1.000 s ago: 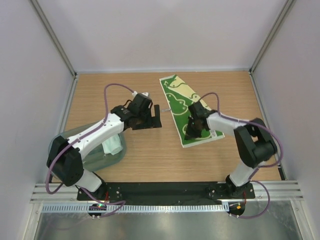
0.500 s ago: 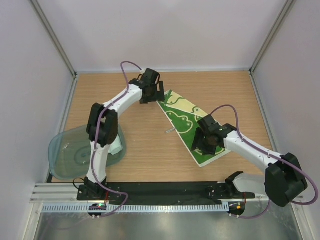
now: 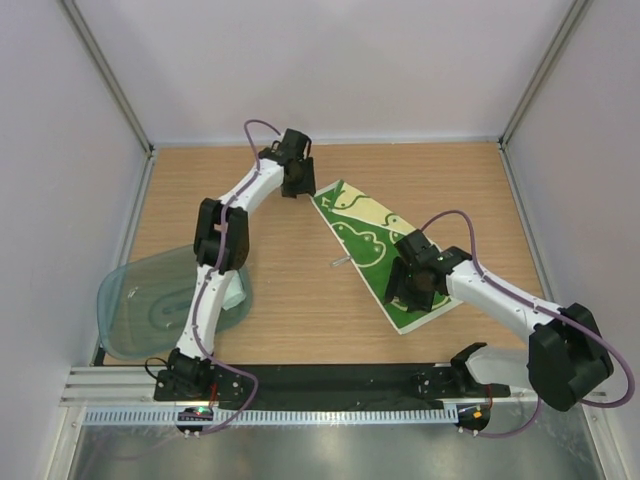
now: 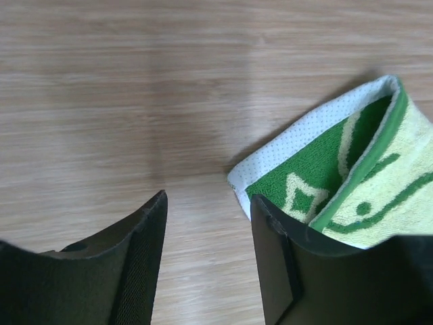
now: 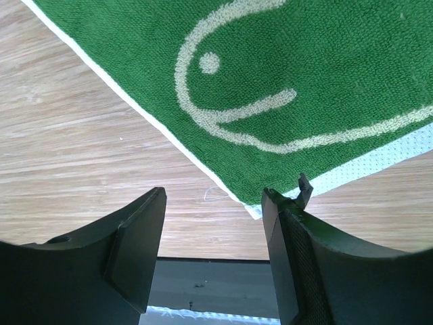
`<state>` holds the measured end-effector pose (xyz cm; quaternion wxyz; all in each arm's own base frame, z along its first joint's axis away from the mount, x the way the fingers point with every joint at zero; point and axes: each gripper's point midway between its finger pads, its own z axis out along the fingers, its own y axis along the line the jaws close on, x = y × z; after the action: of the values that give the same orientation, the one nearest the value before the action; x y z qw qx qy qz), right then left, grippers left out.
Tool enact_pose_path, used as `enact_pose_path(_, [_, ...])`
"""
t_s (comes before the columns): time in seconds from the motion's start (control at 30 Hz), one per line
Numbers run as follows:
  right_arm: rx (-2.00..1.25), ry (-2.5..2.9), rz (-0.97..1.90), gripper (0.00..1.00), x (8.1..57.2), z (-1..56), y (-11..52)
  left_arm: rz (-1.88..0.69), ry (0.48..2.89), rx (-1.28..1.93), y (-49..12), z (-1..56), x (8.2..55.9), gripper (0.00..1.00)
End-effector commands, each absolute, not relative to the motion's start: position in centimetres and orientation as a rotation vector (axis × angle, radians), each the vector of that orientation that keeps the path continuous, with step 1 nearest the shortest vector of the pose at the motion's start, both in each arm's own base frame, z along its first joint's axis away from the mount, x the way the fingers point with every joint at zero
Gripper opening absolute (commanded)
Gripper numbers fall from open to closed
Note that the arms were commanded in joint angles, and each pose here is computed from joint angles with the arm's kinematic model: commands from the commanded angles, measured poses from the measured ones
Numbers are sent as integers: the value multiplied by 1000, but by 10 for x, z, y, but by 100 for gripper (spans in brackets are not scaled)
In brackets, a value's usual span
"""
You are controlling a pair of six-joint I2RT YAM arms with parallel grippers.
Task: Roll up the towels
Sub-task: Flatten the towel
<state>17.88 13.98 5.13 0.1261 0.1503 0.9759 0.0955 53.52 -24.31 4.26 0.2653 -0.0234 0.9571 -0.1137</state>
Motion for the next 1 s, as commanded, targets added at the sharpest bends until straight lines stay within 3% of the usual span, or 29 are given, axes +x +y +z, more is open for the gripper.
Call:
enact_pose_path(0.0, [422, 2817, 294, 65, 190, 56, 146, -274, 2669, 66, -251, 23, 515, 52])
enact_pose_path(0.1, [413, 2829, 292, 65, 190, 51, 147, -121, 2682, 140, -245, 11, 507, 56])
enact_pose_path(0.27, [413, 2830, 291, 65, 189, 48, 146, -39, 2692, 177, -249, -2, 504, 70])
enact_pose_path(0.37, [415, 2825, 293, 65, 187, 48, 145, 3, 2686, 197, -253, -7, 508, 70])
enact_pose_path(0.67, [400, 2856, 333, 64, 181, 45, 149, 163, 2641, 249, -248, 0, 515, 33])
enact_pose_path(0.7, [397, 2855, 339, 64, 181, 45, 150, 168, 2646, 257, -247, -1, 514, 26])
enact_pose_path(0.73, [397, 2854, 342, 64, 181, 44, 150, 170, 2653, 267, -246, -1, 512, 11])
enact_pose_path(0.77, [399, 2861, 341, 64, 181, 42, 151, 179, 2661, 273, -246, -2, 509, 4])
enact_pose_path(0.8, [394, 2860, 350, 64, 182, 41, 152, 186, 2666, 273, -243, -1, 508, 0])
enact_pose_path(0.97, [368, 2856, 341, 64, 193, 41, 157, 304, 2781, 270, -211, -14, 473, 0])
